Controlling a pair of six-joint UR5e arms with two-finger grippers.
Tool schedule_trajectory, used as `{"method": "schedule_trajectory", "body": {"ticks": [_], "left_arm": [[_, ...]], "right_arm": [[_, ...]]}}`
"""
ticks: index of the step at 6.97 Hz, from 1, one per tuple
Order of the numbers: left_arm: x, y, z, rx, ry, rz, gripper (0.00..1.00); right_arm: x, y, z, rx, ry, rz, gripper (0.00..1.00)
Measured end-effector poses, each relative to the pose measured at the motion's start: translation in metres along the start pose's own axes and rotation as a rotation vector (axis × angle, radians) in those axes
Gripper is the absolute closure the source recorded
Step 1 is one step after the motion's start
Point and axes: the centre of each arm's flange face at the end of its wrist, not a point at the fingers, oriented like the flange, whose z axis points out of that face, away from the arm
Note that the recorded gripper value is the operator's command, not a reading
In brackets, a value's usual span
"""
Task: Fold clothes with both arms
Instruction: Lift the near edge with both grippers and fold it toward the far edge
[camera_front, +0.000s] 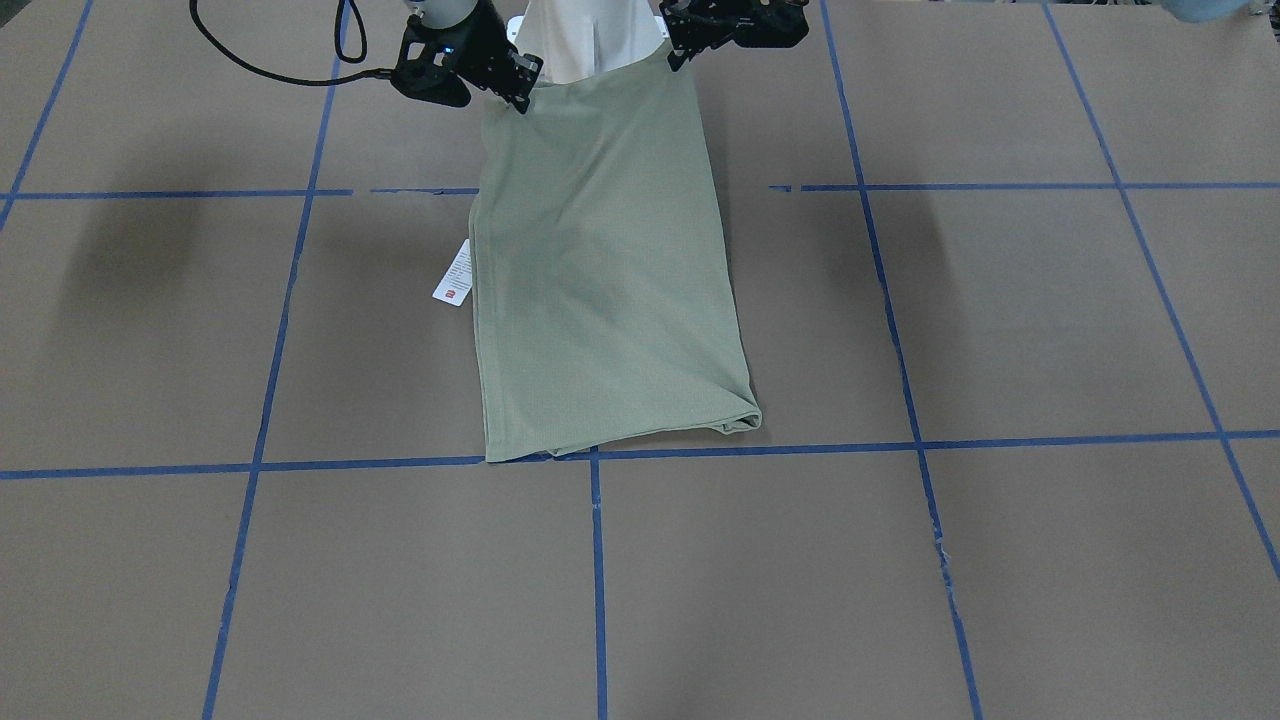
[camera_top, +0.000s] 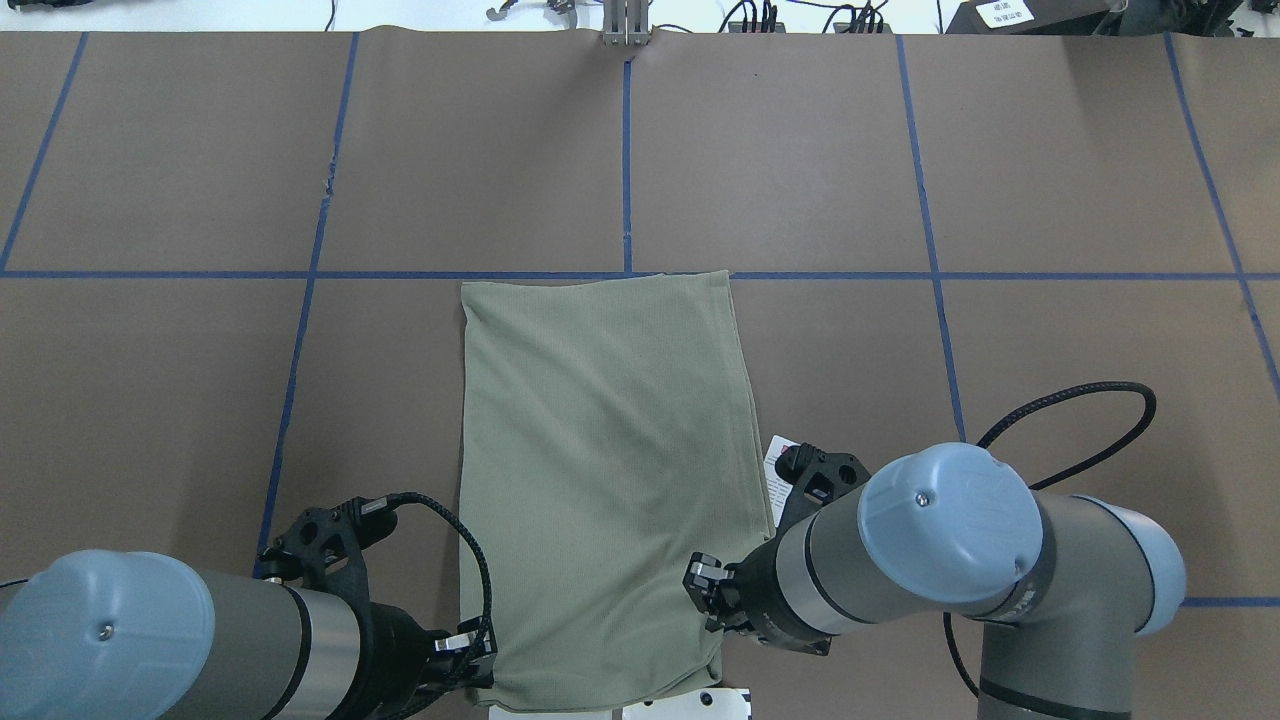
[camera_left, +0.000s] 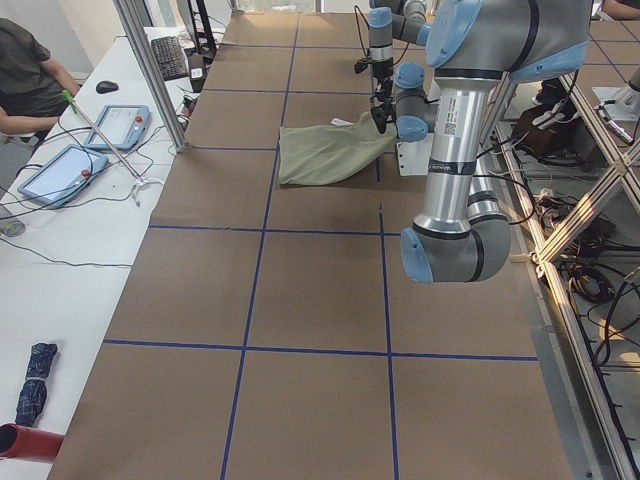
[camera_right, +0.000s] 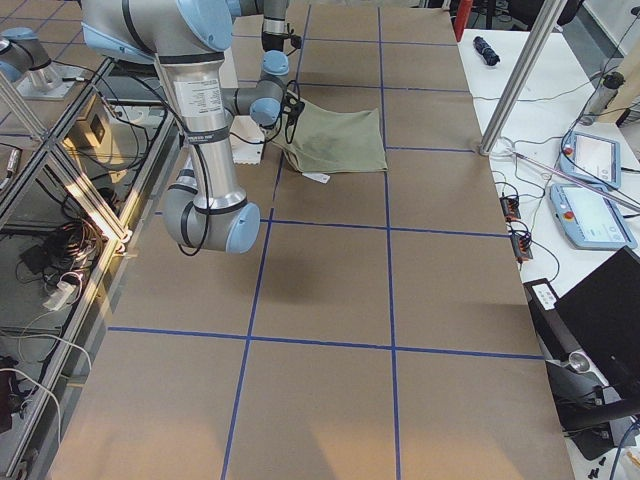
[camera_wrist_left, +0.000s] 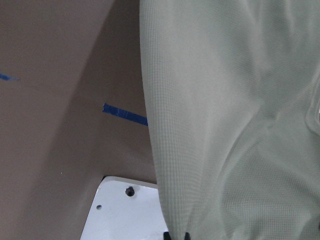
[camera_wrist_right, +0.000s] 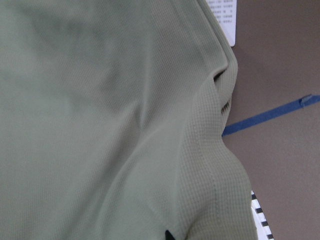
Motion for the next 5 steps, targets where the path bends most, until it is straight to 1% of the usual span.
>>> {"method": "schedule_trajectory", "body": {"ticks": [1, 2, 3, 4, 5], "left_arm": [[0.005, -0.016, 0.000, 0.033, 0.004, -0.002, 1.00], [0.017, -0.047, -0.006, 0.092, 0.022, -0.012, 1.00], [0.034, -0.087, -0.007, 0.156, 0.031, -0.034, 1.00], [0.047, -0.126, -0.002, 0.204, 0.023, -0.059, 1.00], [0.055, -0.155, 0.002, 0.238, 0.013, -0.070, 1.00]], "right_arm": [[-0.012, -0.023, -0.003, 0.050, -0.018, 0.018, 1.00], [-0.031, -0.045, -0.004, 0.101, -0.039, 0.030, 1.00], [-0.050, -0.066, -0.002, 0.148, -0.052, 0.030, 1.00], [-0.068, -0.091, 0.001, 0.196, -0.054, 0.032, 1.00], [-0.085, -0.118, 0.002, 0.237, -0.052, 0.046, 1.00]]}}
